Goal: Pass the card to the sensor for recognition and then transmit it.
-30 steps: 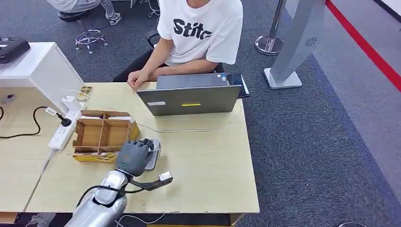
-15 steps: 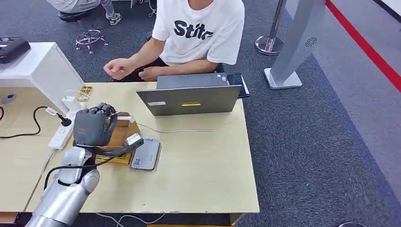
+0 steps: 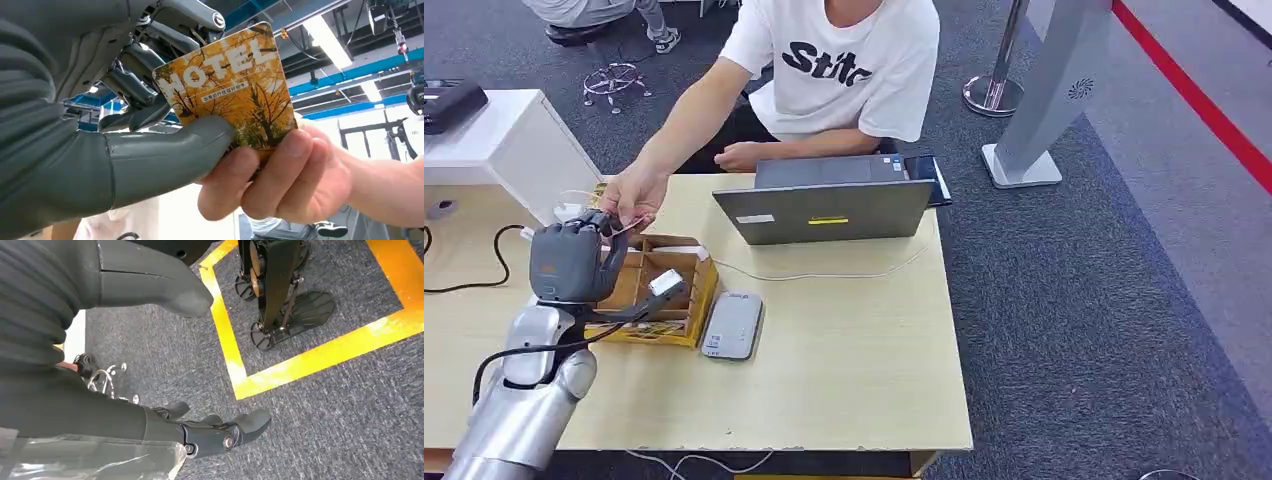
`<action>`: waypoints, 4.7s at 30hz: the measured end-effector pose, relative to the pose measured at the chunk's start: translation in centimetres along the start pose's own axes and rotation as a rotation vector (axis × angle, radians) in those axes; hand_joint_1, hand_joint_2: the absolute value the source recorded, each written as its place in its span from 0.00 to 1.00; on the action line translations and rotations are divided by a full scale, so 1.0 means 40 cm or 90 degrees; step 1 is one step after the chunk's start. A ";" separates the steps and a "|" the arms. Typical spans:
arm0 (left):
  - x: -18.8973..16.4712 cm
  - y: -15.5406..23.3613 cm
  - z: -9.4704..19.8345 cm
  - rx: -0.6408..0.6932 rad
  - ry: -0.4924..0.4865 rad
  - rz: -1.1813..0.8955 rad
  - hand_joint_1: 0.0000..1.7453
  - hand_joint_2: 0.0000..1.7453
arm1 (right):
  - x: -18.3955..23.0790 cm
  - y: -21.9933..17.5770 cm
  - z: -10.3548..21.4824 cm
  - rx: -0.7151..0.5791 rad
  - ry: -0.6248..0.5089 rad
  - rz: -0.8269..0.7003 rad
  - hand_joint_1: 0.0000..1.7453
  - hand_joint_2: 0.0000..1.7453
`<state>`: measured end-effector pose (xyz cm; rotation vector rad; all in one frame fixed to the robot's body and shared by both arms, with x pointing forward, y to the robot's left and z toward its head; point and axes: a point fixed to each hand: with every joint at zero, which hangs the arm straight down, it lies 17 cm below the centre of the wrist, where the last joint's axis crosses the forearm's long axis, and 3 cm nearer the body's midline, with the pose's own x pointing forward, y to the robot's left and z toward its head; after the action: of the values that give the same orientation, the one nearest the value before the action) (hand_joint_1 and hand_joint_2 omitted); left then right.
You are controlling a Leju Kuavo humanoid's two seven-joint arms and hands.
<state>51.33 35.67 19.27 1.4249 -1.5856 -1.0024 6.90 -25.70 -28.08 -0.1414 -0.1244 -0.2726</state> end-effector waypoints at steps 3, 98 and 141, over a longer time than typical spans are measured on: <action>-0.002 -0.006 0.003 -0.004 -0.001 -0.004 0.03 1.00 | 0.000 0.001 0.000 0.002 0.000 0.000 0.00 1.00; 0.048 -0.216 0.351 -0.235 -0.094 -0.062 0.00 1.00 | -0.012 -0.009 -0.001 -0.007 0.005 -0.008 0.00 1.00; 0.017 -0.133 0.252 -0.122 -0.055 -0.045 1.00 1.00 | -0.018 -0.012 -0.002 -0.011 0.012 0.010 0.00 1.00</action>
<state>44.16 35.24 10.40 1.3286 -1.4643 -1.2385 6.07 -25.98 -28.18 -0.1564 -0.1029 -0.2600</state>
